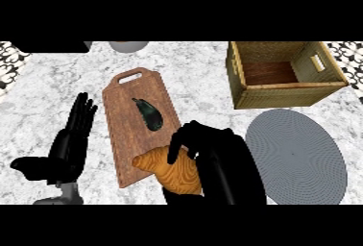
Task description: Pick the croissant from the placemat and place it in the basket
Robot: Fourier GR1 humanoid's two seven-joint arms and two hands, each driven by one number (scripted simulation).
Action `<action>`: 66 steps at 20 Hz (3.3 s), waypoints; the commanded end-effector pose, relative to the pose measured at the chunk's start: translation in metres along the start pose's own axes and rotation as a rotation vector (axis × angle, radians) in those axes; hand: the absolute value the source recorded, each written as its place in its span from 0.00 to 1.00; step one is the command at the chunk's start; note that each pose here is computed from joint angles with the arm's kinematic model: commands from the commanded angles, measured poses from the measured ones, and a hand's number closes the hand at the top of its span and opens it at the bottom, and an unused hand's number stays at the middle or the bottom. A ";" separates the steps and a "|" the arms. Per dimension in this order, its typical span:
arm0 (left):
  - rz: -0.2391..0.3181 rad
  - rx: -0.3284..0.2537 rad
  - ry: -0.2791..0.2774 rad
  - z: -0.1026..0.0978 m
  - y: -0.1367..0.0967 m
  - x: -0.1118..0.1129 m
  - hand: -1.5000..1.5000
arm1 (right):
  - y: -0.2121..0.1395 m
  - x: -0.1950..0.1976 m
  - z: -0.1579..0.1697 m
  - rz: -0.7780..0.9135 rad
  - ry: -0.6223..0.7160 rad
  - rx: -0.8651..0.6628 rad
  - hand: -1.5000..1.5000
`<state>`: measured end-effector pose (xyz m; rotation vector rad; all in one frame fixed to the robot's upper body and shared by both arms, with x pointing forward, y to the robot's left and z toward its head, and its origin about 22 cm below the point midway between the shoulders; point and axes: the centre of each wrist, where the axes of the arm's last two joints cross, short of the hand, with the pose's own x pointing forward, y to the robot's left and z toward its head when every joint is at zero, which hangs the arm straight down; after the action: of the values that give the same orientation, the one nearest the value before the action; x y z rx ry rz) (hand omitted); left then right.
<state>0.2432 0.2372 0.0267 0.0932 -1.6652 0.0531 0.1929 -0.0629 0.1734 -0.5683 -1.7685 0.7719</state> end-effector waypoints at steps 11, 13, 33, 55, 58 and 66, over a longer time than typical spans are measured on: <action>0.009 0.005 -0.003 0.012 -0.004 0.000 0.50 | -0.091 0.003 -0.013 0.182 0.205 -0.148 1.00; 0.010 -0.003 -0.006 0.007 0.002 0.000 0.50 | -0.104 -0.011 -0.026 0.199 0.214 -0.145 1.00; 0.011 -0.006 -0.007 0.007 0.007 0.002 0.50 | -0.147 -0.142 -0.071 0.257 0.296 -0.164 1.00; -0.006 -0.008 -0.001 -0.011 -0.005 -0.003 0.50 | -0.135 -0.248 -0.105 0.216 0.419 -0.189 1.00; -0.001 -0.001 -0.003 -0.005 0.009 0.008 0.50 | -0.136 -0.253 -0.089 0.169 0.432 -0.169 1.00; 0.010 0.011 0.003 0.009 0.012 0.012 0.50 | -0.115 -0.268 -0.101 0.137 0.372 -0.149 0.00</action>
<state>0.2434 0.2356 0.0375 0.0886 -1.6685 0.0514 0.3664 -0.3043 0.1169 -0.9204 -1.4337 0.6094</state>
